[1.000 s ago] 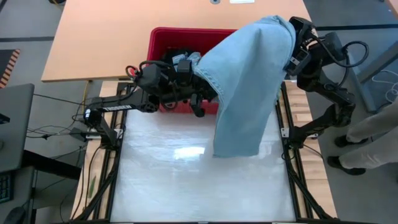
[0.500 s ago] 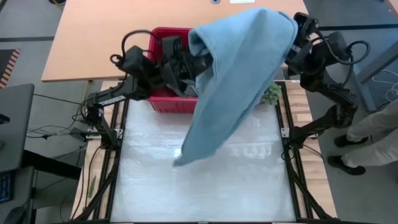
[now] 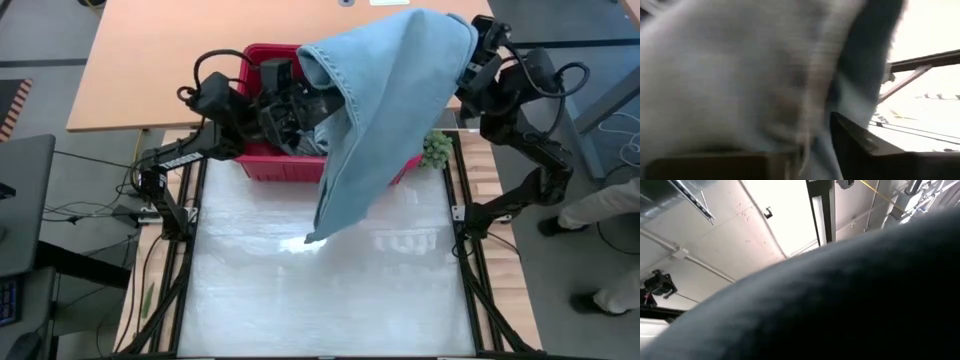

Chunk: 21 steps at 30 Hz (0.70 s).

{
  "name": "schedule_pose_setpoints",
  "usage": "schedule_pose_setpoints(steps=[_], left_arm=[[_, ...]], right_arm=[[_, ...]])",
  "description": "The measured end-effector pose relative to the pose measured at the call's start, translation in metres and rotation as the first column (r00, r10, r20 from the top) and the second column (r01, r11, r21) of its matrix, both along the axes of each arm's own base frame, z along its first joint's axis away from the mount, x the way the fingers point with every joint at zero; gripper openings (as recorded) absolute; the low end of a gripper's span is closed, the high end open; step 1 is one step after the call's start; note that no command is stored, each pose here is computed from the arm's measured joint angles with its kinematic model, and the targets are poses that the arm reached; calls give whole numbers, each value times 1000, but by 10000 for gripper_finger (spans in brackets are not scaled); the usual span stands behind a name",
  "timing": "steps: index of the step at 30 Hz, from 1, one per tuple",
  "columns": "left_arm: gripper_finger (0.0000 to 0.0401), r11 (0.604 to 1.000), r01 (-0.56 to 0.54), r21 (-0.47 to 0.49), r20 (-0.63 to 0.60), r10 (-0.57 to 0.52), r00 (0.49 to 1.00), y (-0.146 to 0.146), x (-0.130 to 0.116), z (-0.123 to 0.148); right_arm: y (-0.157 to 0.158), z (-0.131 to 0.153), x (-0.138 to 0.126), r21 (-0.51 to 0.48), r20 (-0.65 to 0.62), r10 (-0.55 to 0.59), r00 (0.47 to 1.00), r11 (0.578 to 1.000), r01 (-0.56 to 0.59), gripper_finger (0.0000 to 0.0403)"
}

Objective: Fold Laundry from Bin
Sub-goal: Fold the light blue pants

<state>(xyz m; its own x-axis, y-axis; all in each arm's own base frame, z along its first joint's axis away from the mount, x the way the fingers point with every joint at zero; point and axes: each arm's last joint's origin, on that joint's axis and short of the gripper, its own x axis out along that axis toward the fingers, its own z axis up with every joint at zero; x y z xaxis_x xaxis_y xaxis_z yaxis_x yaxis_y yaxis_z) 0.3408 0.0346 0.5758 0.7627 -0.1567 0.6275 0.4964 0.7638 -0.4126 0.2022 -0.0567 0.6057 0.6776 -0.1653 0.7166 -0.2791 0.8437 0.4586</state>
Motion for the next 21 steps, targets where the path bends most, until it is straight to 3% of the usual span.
schedule_pose_setpoints(steps=[8,16,21], left_arm=[[180,996,59,-65,44,-56,997,6,-6,5],[187,995,57,-83,135,-45,990,11,-11,10],[187,992,14,-126,78,-4,997,14,-7,6]], right_arm=[[-10,0,-3,77,24,-31,999,997,29,20],[-22,-5,1,46,-42,-66,997,997,68,20],[-27,-12,5,7,-153,-23,988,1000,24,20]])
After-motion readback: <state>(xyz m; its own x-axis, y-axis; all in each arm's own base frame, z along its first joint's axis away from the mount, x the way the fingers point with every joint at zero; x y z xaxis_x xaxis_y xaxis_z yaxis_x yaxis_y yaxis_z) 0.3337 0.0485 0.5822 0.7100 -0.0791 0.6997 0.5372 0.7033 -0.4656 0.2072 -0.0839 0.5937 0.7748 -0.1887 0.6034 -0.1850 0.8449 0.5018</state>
